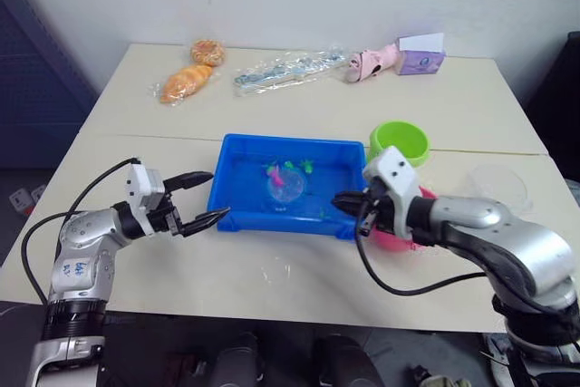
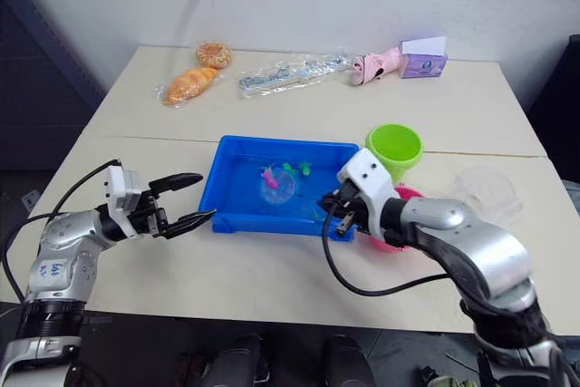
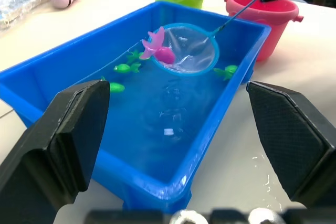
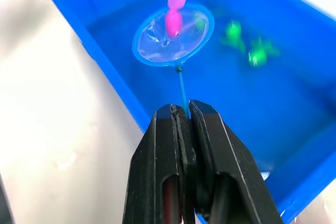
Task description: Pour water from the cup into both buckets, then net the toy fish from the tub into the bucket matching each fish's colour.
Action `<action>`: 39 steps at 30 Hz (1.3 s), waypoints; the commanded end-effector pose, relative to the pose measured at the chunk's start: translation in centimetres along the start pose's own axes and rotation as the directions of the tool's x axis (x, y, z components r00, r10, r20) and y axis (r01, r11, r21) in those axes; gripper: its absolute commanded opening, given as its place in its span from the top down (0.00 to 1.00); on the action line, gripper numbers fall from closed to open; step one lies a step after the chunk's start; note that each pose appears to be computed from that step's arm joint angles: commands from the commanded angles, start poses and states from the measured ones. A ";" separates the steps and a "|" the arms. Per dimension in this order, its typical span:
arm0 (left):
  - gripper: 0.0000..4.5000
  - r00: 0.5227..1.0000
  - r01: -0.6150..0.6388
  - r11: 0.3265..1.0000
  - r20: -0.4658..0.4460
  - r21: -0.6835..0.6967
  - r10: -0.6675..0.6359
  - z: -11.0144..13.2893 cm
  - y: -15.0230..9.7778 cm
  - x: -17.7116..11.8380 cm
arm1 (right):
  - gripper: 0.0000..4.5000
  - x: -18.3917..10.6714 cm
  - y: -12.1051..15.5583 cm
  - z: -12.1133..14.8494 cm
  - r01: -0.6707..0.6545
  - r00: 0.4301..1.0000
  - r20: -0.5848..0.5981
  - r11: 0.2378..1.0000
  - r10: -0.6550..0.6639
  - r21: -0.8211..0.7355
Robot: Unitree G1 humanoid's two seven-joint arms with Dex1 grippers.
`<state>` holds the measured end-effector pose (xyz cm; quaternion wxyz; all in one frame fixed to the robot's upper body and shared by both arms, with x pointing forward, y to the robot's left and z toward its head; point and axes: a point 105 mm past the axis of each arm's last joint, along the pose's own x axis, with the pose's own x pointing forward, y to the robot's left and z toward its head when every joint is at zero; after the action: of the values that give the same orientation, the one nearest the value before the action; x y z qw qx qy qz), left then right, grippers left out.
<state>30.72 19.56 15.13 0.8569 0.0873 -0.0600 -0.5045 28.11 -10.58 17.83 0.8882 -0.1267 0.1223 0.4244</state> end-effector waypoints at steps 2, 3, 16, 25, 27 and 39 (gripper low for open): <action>0.01 0.996 0.060 0.997 0.057 0.056 -0.063 1.6 -0.3 1.3 | 1.00 -3.2 0.4 1.7 0.025 0.993 0.118 1.000 -0.022 -0.020; 0.01 0.995 0.072 0.995 0.071 0.071 -0.077 2.0 -0.3 1.7 | 1.00 -3.9 0.5 1.7 0.025 0.991 0.134 1.000 -0.023 -0.012; 0.01 0.941 0.288 0.956 0.167 0.060 -0.294 3.5 -2.4 7.5 | 1.00 -14.6 -0.2 -1.0 0.393 0.907 0.120 0.913 -0.404 0.107; 0.01 0.902 0.386 0.921 0.189 0.045 -0.388 3.3 -3.2 9.8 | 1.00 -18.5 0.1 -4.8 0.556 0.829 -0.054 0.831 -0.557 -0.021; 0.01 0.898 0.395 0.918 0.189 0.047 -0.396 3.4 -3.2 10.0 | 1.00 -18.3 0.2 -5.2 0.562 0.823 -0.053 0.825 -0.565 -0.056; 0.01 0.891 0.415 0.909 0.183 0.039 -0.415 3.4 -3.3 10.2 | 1.00 -18.3 -0.6 -6.0 0.521 0.773 0.023 0.614 -0.634 -0.593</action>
<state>32.12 8.82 17.34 0.7237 0.0420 -0.1130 -0.6795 16.72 -26.42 17.69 0.8988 -0.4200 0.0438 0.1173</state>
